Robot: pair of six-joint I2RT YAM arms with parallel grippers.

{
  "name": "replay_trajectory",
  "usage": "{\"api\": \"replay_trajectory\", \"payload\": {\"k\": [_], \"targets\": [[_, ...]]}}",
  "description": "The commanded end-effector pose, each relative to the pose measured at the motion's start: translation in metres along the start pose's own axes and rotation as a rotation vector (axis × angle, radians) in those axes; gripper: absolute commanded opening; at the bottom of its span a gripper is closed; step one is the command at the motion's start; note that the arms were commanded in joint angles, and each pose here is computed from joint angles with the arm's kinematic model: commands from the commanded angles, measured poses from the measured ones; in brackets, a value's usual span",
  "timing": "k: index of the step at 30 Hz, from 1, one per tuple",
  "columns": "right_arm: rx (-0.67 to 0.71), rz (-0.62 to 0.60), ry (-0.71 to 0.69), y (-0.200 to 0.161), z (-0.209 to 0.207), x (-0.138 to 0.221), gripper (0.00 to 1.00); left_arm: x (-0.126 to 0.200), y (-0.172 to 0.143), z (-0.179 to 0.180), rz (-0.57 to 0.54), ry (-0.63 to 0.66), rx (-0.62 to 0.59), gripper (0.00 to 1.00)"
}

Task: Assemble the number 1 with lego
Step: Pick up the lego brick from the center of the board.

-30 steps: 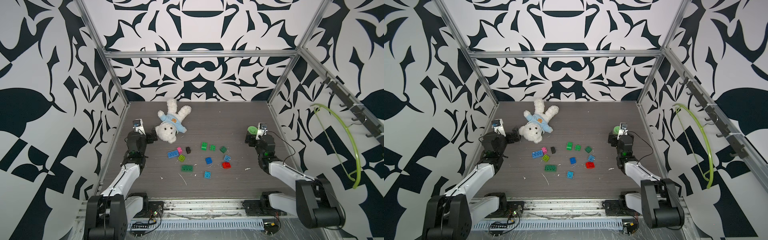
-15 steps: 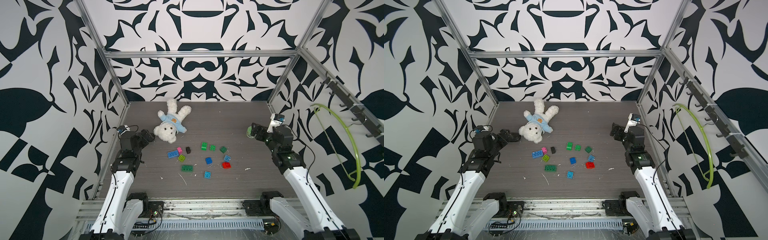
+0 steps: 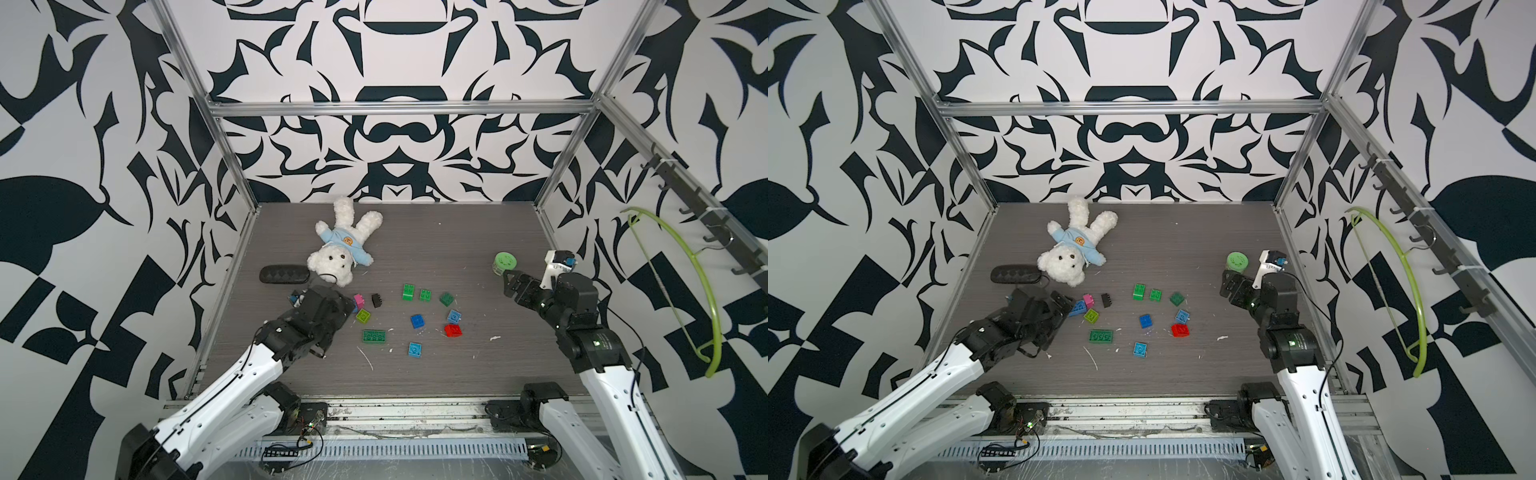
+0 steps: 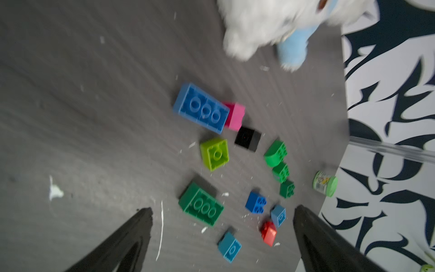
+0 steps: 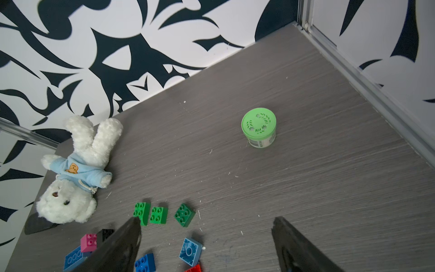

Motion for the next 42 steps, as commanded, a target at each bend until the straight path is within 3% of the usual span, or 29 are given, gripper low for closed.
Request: {"api": "replay_trajectory", "payload": {"k": [1,11,21,32,42], "targets": [[-0.008,-0.006,0.017,0.007,0.008,0.008,0.9,-0.012,-0.024,0.014,-0.027,0.142,0.196,1.0],[-0.009,0.0,0.003,0.007,0.007,0.008,0.9,-0.047,-0.05,-0.019,0.046,0.199,0.243,0.9],[0.003,-0.024,-0.012,0.009,0.007,0.015,0.9,-0.07,-0.059,-0.023,0.117,0.346,0.302,0.75],[-0.001,-0.032,-0.026,0.009,0.005,0.017,0.9,-0.093,-0.05,-0.018,0.178,0.401,0.319,0.64],[0.031,0.028,-0.049,0.02,0.017,0.013,0.89,-0.108,-0.06,-0.011,0.252,0.451,0.316,0.44]]}}
Point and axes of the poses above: each gripper's point midway between its finger pads, its own x axis back along the fingers, its own z axis along the line the jaws close on, y = z × x, the point moved 8 cm from there along x, back along the fingers, and after that the axes turned 15 degrees about -x, right-handed, at the moved point
